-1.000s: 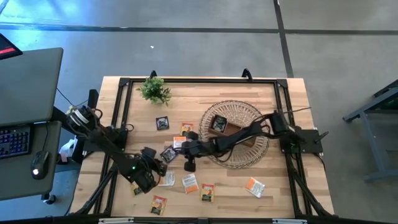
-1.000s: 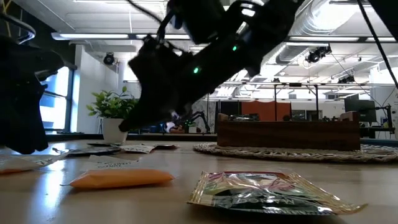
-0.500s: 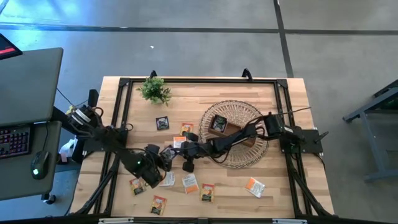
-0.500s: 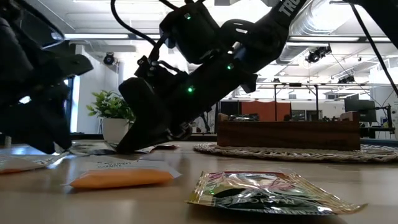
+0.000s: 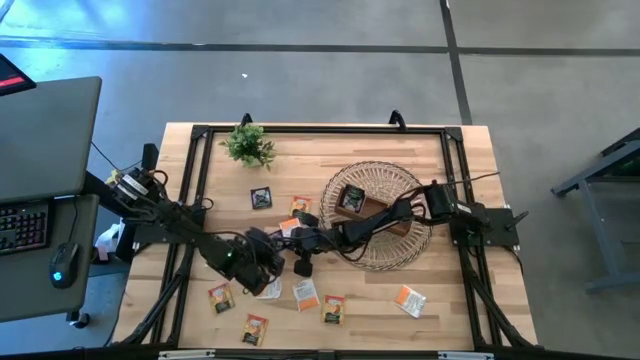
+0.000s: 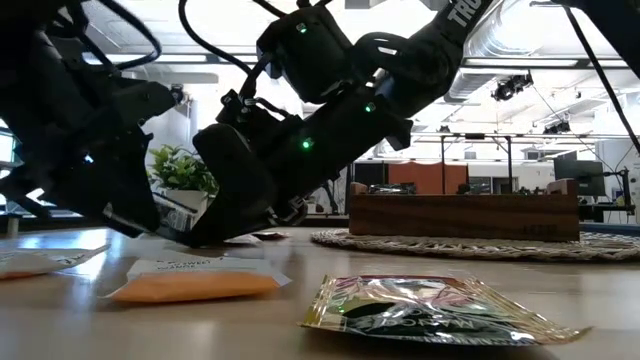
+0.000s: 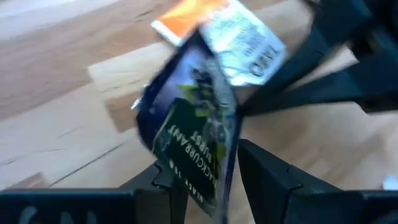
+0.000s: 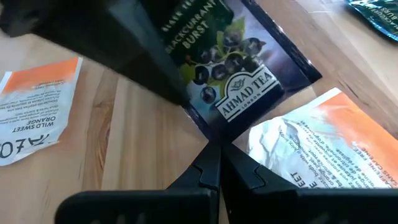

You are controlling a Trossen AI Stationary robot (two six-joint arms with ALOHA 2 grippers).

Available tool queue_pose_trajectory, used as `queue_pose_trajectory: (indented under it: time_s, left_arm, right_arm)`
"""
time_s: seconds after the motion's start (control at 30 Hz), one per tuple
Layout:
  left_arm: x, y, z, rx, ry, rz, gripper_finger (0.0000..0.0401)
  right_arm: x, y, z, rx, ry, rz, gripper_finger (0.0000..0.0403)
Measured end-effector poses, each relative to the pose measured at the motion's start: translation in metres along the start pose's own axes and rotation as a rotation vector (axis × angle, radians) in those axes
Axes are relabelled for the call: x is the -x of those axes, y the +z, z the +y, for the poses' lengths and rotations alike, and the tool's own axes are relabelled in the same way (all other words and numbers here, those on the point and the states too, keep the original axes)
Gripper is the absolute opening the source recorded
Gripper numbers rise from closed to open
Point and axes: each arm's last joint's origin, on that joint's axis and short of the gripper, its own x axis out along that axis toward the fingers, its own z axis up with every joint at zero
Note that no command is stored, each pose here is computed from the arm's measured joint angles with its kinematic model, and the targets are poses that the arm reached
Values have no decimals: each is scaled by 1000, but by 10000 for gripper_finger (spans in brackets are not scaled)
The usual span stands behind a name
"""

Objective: Pick & Place Tea
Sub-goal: Put the violet tea bag into the left section of the wooden organizer

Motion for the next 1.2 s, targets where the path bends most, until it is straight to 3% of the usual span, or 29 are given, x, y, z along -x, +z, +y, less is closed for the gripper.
queue_pose_trajectory:
  time_s: [0.37, 0.67, 0.8, 0.93, 1.03, 1.1, 1.2]
  left_arm:
    - [0, 1, -2, -75, -17, -27, 125]
    - [1, 0, -2, -108, -19, -13, 13]
    - [3, 1, -3, -159, -26, 11, 13]
    - [10, 5, -4, -225, -60, 65, 7]
    - [21, 15, -6, -293, -101, 60, 3]
    - [25, 27, -9, -334, -103, 62, 4]
    - [26, 53, -13, -397, -58, 70, 2]
  right_arm:
    - [0, -1, 0, 1, 10, 6, 0]
    - [0, -3, 0, 3, 22, 28, 0]
    - [7, 3, 3, 8, 49, 44, 0]
    - [31, 18, 10, 41, 81, 117, 0]
    - [66, 41, 16, 56, 63, 161, 0]
    - [92, 54, 21, 84, -16, 178, 0]
    - [142, 68, 33, 135, -233, 162, 0]
